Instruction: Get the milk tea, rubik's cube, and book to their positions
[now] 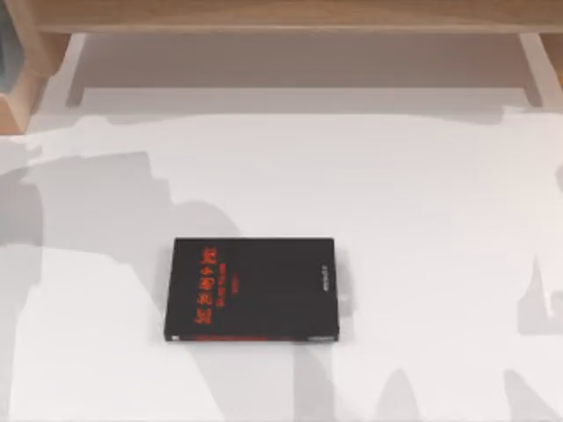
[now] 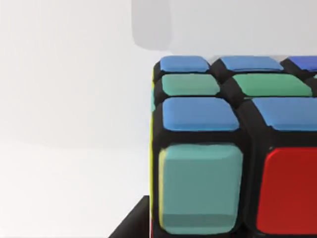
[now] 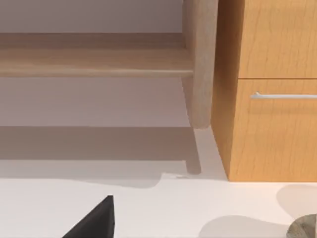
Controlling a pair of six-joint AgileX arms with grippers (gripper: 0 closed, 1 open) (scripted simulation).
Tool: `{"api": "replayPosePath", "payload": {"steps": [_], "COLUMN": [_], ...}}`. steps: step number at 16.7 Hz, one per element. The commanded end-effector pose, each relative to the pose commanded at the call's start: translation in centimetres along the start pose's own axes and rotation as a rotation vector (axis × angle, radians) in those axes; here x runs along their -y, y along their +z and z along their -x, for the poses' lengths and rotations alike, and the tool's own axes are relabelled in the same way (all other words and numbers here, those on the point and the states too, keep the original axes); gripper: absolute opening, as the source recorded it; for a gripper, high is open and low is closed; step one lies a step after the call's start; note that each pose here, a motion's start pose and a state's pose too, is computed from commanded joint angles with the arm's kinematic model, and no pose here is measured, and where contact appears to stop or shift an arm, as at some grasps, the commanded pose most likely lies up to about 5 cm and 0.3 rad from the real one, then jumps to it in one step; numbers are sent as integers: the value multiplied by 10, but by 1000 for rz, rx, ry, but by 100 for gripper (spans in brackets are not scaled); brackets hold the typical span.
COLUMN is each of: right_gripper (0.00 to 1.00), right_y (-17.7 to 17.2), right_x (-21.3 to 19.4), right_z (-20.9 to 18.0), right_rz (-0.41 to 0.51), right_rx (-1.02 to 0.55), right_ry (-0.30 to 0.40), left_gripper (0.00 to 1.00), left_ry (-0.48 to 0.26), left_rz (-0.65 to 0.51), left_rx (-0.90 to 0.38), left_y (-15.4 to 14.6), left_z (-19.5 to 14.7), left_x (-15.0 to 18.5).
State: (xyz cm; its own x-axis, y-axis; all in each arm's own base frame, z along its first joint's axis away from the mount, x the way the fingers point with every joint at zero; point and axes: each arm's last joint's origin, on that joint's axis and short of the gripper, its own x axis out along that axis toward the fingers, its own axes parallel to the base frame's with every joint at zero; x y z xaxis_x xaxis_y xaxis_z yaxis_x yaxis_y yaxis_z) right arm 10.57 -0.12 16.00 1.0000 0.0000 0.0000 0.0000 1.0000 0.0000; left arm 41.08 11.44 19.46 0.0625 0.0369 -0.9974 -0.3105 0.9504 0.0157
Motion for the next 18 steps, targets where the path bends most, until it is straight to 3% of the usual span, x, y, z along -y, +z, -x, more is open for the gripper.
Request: {"api": "replayPosePath", "payload": {"steps": [3,6,11,15,18], "right_gripper": [100,100,100,100,100], "right_y": [0,0,0,0,0], "right_x": [0,0,0,0,0], "right_z": [0,0,0,0,0], "right_rz": [0,0,0,0,0], "right_rx": [0,0,0,0,0], "right_ry": [0,0,0,0,0], "left_gripper": [0,0,0,0,0], "left_ry": [20,10,-140,-290,-333], "left_rz": [-153,-366,-617,-564,-419], "left_rx": [168,405,884,1218,1384], "left_y": [-9,-38,-128,-188,-199], "left_z": [31,70,133,180,207], "left_x": [64,159,310,367,375]}}
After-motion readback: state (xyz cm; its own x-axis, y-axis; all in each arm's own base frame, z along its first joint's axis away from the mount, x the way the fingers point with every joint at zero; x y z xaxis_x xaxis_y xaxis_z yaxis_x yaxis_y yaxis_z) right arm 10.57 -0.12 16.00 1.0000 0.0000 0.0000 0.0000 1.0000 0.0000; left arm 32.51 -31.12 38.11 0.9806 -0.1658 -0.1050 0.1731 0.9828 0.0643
